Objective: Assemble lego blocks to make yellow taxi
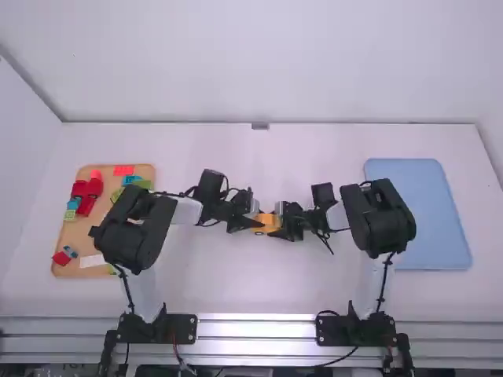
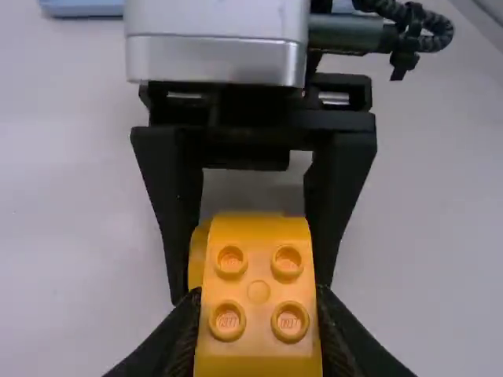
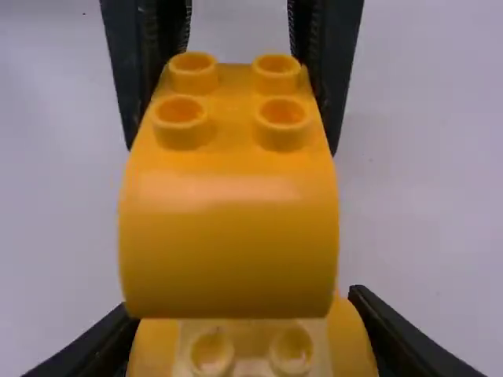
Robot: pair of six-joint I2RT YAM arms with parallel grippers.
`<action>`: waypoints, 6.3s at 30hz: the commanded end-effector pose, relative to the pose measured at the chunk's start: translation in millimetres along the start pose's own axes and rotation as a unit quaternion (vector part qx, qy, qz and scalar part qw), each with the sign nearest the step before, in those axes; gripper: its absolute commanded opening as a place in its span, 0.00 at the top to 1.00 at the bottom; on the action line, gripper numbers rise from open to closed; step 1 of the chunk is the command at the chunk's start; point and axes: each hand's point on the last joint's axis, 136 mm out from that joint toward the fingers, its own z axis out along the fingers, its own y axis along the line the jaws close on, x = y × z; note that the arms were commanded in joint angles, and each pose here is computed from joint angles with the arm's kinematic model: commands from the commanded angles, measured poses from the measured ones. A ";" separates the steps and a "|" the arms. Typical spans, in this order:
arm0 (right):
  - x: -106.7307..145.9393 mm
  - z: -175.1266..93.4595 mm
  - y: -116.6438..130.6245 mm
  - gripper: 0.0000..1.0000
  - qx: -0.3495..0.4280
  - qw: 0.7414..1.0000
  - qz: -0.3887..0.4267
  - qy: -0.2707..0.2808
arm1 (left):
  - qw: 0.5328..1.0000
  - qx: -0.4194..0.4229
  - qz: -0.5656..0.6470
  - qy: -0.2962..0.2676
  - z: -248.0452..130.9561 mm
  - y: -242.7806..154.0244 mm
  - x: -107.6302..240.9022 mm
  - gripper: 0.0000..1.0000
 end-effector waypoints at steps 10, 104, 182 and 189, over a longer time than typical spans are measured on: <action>4.0 1.1 -2.9 0.44 0.002 1.000 -0.001 0.005 | 1.000 0.012 0.004 0.001 7.3 -7.3 6.3 0.98; 30.5 -273.2 -83.9 0.48 0.428 0.847 0.225 0.222 | 0.976 -0.205 -0.074 0.019 -131.0 80.9 9.5 0.01; -133.6 -306.5 -0.4 0.57 0.655 0.713 0.240 -0.073 | 0.716 -0.641 -0.277 -0.029 -284.4 -26.9 -11.0 0.56; -99.3 -290.2 18.8 0.73 0.655 0.713 0.240 -0.073 | 0.716 -0.641 -0.277 -0.029 -268.6 -45.3 23.0 0.72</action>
